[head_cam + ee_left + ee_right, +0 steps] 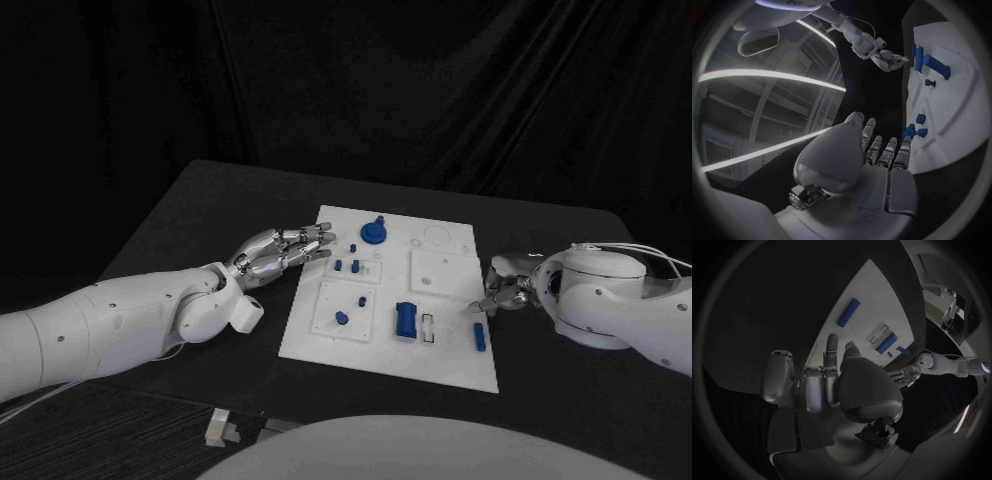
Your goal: Assemble the parts on the task board
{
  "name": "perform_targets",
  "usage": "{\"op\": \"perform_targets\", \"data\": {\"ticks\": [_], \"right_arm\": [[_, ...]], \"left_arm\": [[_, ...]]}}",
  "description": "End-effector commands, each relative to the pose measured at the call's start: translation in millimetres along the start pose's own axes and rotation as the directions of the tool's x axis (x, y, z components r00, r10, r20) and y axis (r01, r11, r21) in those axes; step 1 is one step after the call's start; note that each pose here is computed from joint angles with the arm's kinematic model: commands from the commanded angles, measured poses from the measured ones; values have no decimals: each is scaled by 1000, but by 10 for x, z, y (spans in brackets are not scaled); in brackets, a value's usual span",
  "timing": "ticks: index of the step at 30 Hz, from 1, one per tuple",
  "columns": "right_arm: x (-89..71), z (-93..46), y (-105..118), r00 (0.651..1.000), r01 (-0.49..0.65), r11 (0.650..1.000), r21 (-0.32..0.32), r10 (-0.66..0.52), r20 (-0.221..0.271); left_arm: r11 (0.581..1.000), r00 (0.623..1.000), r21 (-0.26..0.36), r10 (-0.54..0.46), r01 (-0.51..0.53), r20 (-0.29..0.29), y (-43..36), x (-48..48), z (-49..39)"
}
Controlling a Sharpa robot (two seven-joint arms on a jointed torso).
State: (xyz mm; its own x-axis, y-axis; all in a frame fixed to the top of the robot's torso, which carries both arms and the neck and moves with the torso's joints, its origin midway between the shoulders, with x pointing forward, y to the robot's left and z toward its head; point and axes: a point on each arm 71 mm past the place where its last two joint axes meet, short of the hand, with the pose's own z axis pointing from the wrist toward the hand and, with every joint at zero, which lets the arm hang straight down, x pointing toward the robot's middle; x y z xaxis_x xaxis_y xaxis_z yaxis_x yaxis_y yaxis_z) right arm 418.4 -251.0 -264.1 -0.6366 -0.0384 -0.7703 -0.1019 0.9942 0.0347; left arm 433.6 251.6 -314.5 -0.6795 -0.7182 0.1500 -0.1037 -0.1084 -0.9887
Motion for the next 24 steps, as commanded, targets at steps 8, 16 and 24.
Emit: {"op": "perform_targets", "data": {"ticks": [8, 16, 24], "right_arm": [[84, 19, -33, 999, -13, 999, 31, 14, -35], [105, 11, -32, 999, -31, 999, 28, 32, -32], [135, 13, -28, 998, -32, 999, 28, 33, -46]], "left_arm": [[998, 1000, 58, -9, 9, -2, -35, 16, 11], [999, 1000, 53, -9, 9, -3, -30, 17, 13], [999, 1000, 50, -10, 10, -3, -26, 16, 14]]}}
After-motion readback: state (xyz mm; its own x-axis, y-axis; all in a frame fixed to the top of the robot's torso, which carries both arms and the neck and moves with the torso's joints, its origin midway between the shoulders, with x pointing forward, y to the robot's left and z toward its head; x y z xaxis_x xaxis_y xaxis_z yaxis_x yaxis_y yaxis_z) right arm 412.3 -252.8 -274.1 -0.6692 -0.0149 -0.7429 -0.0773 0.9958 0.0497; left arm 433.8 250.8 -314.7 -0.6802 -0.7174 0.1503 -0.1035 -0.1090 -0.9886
